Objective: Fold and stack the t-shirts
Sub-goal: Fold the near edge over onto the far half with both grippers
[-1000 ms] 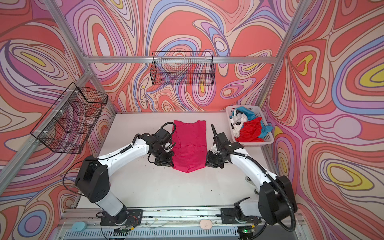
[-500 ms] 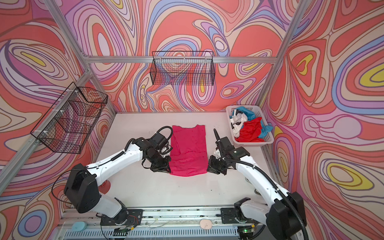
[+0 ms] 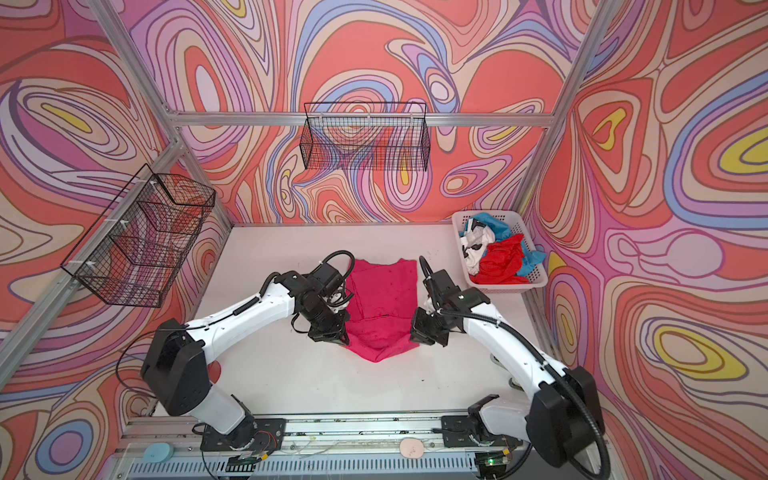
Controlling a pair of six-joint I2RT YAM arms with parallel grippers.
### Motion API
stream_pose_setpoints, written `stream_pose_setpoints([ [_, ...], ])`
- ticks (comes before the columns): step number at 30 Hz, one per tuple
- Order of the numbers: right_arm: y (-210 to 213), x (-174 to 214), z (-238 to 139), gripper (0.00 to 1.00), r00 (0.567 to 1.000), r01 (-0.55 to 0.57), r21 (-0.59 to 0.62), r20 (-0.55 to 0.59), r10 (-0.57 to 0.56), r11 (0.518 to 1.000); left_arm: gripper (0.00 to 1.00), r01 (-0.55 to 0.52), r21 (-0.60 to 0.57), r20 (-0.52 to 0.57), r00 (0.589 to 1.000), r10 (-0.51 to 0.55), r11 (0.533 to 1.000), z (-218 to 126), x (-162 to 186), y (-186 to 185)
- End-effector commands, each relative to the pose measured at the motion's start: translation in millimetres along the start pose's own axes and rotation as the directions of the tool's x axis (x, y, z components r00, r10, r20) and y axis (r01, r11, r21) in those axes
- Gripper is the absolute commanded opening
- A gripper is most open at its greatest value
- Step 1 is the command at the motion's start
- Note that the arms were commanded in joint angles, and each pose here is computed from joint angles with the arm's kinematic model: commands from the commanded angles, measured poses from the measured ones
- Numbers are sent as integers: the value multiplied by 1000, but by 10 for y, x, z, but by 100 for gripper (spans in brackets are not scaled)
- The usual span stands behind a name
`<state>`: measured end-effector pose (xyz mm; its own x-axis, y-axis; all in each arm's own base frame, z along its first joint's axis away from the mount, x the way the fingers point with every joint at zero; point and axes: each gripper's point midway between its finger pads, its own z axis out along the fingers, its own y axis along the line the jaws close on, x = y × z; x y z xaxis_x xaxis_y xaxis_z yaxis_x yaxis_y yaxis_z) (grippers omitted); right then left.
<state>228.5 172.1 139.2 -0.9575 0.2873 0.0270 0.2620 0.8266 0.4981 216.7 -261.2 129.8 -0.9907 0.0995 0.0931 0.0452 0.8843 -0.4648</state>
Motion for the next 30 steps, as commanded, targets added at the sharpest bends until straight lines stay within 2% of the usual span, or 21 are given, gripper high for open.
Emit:
stream_pose_setpoints([
  [1, 238, -408, -235, 0, 991, 57, -34, 120, -53, 998, 0, -28, 0, 37, 999, 28, 1000, -207, -215, -21],
  [7, 508, -887, -264, 0, 991, 70, -52, 115, -64, 996, 0, -30, 46, 83, 996, 26, 998, -480, -791, -105],
  [11, 625, -1330, -305, 0, 991, 51, -69, 127, -42, 996, 0, 8, 102, 133, 991, -22, 995, -582, -1252, -102],
  [14, 636, -1678, -238, 0, 992, 39, -61, 119, -32, 997, 0, -3, 106, 161, 987, -15, 994, -608, -1572, -133],
  [23, 451, -2492, 313, 0, 993, 24, -58, 120, -16, 998, 0, 51, 118, 195, 978, -73, 992, -269, -2401, 105],
  [30, 415, -2875, 541, 0, 987, 41, -71, 157, -30, 997, 0, 98, 100, 234, 965, -119, 990, -153, -2592, 280],
])
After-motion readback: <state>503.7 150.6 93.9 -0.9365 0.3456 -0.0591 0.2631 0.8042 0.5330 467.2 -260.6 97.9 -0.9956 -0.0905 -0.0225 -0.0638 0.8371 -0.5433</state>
